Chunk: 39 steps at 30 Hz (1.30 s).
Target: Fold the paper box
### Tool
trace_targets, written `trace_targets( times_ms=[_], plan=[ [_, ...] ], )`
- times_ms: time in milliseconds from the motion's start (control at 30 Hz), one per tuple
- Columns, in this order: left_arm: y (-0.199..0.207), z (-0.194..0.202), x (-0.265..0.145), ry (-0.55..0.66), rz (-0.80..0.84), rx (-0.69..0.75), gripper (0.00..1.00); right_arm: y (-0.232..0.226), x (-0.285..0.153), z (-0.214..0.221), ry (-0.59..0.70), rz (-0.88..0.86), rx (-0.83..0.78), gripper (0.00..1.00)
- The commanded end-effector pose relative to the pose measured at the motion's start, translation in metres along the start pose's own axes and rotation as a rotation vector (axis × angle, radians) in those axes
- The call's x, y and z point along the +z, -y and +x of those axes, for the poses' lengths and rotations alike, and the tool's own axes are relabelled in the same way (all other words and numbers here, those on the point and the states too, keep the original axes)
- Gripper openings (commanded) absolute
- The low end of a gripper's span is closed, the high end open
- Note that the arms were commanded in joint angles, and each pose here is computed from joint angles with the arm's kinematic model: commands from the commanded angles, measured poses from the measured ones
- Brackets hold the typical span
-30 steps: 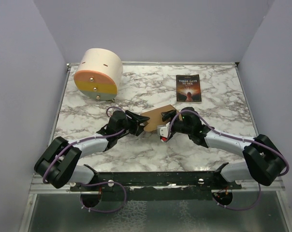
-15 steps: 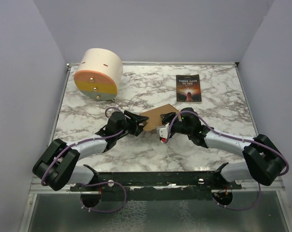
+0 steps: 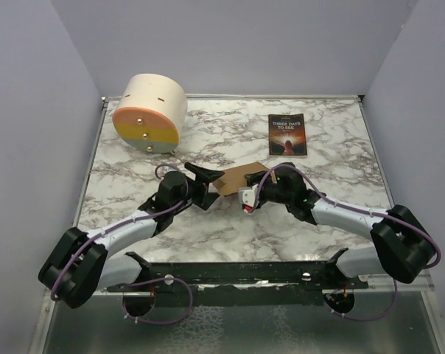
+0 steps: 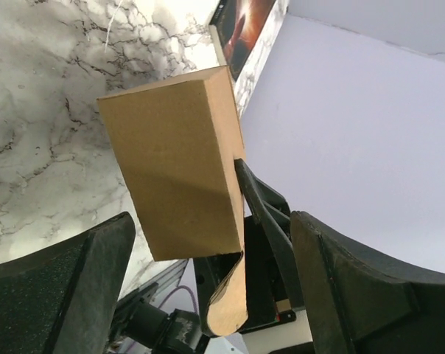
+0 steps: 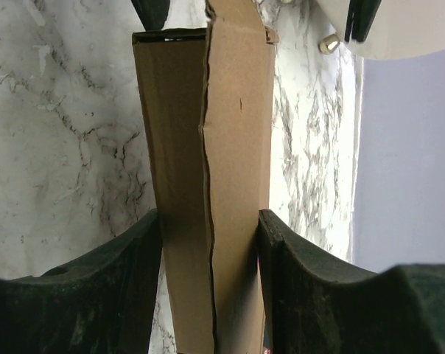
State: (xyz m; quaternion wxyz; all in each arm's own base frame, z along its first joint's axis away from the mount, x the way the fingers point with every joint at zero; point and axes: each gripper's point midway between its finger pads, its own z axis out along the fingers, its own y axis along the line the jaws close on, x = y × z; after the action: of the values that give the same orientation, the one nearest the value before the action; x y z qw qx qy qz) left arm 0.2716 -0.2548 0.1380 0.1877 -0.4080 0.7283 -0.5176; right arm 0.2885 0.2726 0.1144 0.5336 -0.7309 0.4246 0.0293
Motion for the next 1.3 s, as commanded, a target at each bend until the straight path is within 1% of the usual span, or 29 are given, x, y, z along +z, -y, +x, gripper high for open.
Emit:
trace_targets(
  times_ms=[0, 133, 233, 300, 333, 400, 533, 600, 733, 867, 1000, 1133, 1267],
  plan=[
    [0.0, -0.014, -0.01, 0.088, -0.006, 0.02, 0.91, 0.019, -0.001, -0.013, 0.025, 0.041, 0.076, 0.42],
    [0.004, -0.025, -0.024, 0.161, -0.01, 0.106, 0.92, 0.027, -0.004, -0.016, 0.034, 0.055, 0.13, 0.41],
    [0.012, -0.041, -0.039, 0.258, -0.023, 0.224, 0.93, 0.04, -0.009, -0.017, 0.046, 0.064, 0.202, 0.42],
    [0.02, -0.05, -0.05, 0.32, -0.003, 0.305, 0.94, 0.048, -0.014, -0.016, 0.064, 0.062, 0.262, 0.41],
    [0.024, -0.055, -0.056, 0.353, 0.014, 0.343, 0.96, 0.051, -0.016, -0.017, 0.076, 0.059, 0.299, 0.41],
    [0.039, -0.055, -0.067, 0.375, 0.088, 0.443, 0.99, 0.059, -0.022, -0.016, 0.099, 0.053, 0.376, 0.41],
    [0.062, -0.043, -0.081, 0.373, 0.293, 0.681, 0.99, 0.075, -0.035, -0.017, 0.163, 0.026, 0.557, 0.41],
    [0.069, -0.035, -0.085, 0.369, 0.386, 0.799, 0.99, 0.083, -0.041, -0.02, 0.202, -0.003, 0.676, 0.41],
    [0.069, -0.024, -0.086, 0.349, 0.481, 0.94, 0.99, 0.091, -0.052, -0.028, 0.28, -0.124, 0.94, 0.41],
    [0.065, -0.016, -0.084, 0.319, 0.531, 0.984, 0.99, 0.087, -0.06, -0.03, 0.342, -0.259, 1.194, 0.41],
    [0.056, -0.013, -0.079, 0.29, 0.527, 0.969, 0.99, 0.069, -0.064, -0.027, 0.383, -0.392, 1.454, 0.41],
    [0.047, -0.012, -0.073, 0.259, 0.507, 0.939, 0.97, 0.048, -0.064, -0.012, 0.412, -0.395, 1.66, 0.41],
    [0.038, -0.012, -0.065, 0.233, 0.475, 0.897, 0.95, 0.028, -0.051, 0.009, 0.344, -0.385, 1.834, 0.41]
  ],
)
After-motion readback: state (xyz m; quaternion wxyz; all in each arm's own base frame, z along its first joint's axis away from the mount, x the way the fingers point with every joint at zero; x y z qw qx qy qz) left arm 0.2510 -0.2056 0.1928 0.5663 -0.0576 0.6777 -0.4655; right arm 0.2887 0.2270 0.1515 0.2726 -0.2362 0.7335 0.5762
